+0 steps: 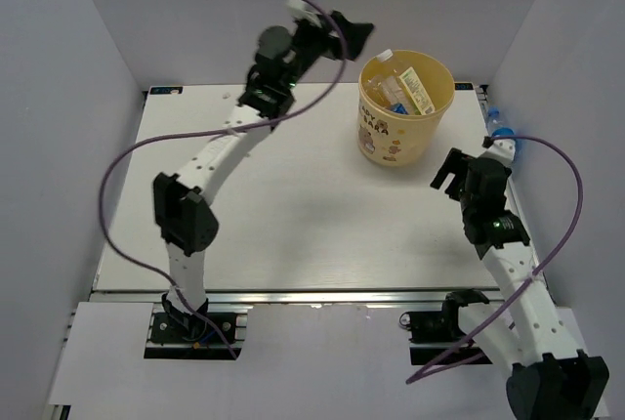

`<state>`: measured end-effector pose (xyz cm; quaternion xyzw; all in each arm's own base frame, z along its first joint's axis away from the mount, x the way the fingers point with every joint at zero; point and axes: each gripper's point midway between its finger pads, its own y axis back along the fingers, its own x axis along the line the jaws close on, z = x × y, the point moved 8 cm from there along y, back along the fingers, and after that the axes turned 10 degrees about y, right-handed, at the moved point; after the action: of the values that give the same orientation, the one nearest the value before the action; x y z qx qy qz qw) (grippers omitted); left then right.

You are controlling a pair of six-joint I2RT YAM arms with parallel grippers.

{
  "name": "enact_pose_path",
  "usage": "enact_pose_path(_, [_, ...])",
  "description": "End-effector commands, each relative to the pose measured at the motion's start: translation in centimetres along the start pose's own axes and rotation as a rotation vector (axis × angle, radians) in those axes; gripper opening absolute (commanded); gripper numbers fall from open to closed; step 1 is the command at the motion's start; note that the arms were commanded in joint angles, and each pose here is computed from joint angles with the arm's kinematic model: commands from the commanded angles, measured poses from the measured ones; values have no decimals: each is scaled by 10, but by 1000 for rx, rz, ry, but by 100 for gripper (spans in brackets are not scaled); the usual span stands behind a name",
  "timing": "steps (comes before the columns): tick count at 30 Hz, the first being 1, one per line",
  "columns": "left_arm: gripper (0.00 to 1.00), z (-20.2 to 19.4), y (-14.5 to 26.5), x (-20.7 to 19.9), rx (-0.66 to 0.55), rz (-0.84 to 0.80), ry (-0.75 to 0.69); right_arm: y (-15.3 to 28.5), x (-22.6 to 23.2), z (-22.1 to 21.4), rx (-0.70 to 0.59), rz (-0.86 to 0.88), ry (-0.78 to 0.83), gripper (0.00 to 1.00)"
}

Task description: Put the plastic bottles in the bin

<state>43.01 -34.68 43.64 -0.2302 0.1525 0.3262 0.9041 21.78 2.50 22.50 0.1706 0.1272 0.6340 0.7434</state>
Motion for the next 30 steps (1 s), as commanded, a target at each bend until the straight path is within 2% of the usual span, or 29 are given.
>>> enact_pose_path(1, [98,70,49,23,-88,166,58,-8,-21,32,-45,-109,-2,89])
enact_pose_path(2, [98,97,69,28,-137,215,50,-10,-23,41,-50,-89,-9,89])
enact_pose_path(3, [98,80,84,48,-92,282,62,-19,-27,41,-23,-90,-2,89])
enact_pose_path(4, [98,81,97,55,-89,313,60,-25,-42,49,-42,-125,-27,89])
enact_pose_path(5, [98,86,112,69,-113,389,52,-27,-46,62,-62,-116,-37,89])
enact_pose_path(8, [98,81,159,91,-114,590,38,-48,-74,78,-15,-184,-50,89])
enact_pose_path(9, [98,89,174,90,-156,658,31,-59,-80,92,-20,-192,-33,89])
enact_pose_path(10, [98,69,189,102,-114,728,38,-64,-88,98,-22,-206,12,89])
enact_pose_path(14, [98,46,236,128,-132,912,95,-91,-110,121,-11,-274,75,89])
enact_pose_path(16, [98,38,246,137,-139,917,117,-113,-116,134,-20,-262,125,89])
enact_pose_path(19, [98,21,260,162,-85,963,138,-150,-116,142,-3,-157,253,89])
enact_pose_path(21, [98,16,264,179,-53,1019,145,-182,-122,128,75,-127,347,89])
enact_pose_path(23, [98,7,269,190,-35,1042,149,-198,-134,134,98,-214,371,89])
enact_pose_path(24, [98,5,271,192,-30,1045,154,-217,-139,121,151,-217,405,89])
enact_pose_path(25, [98,3,273,195,-28,1049,156,-223,-141,127,152,-228,420,89])
enact_pose_path(30, [98,-13,284,206,1,1099,164,-273,-154,87,249,-263,458,89])
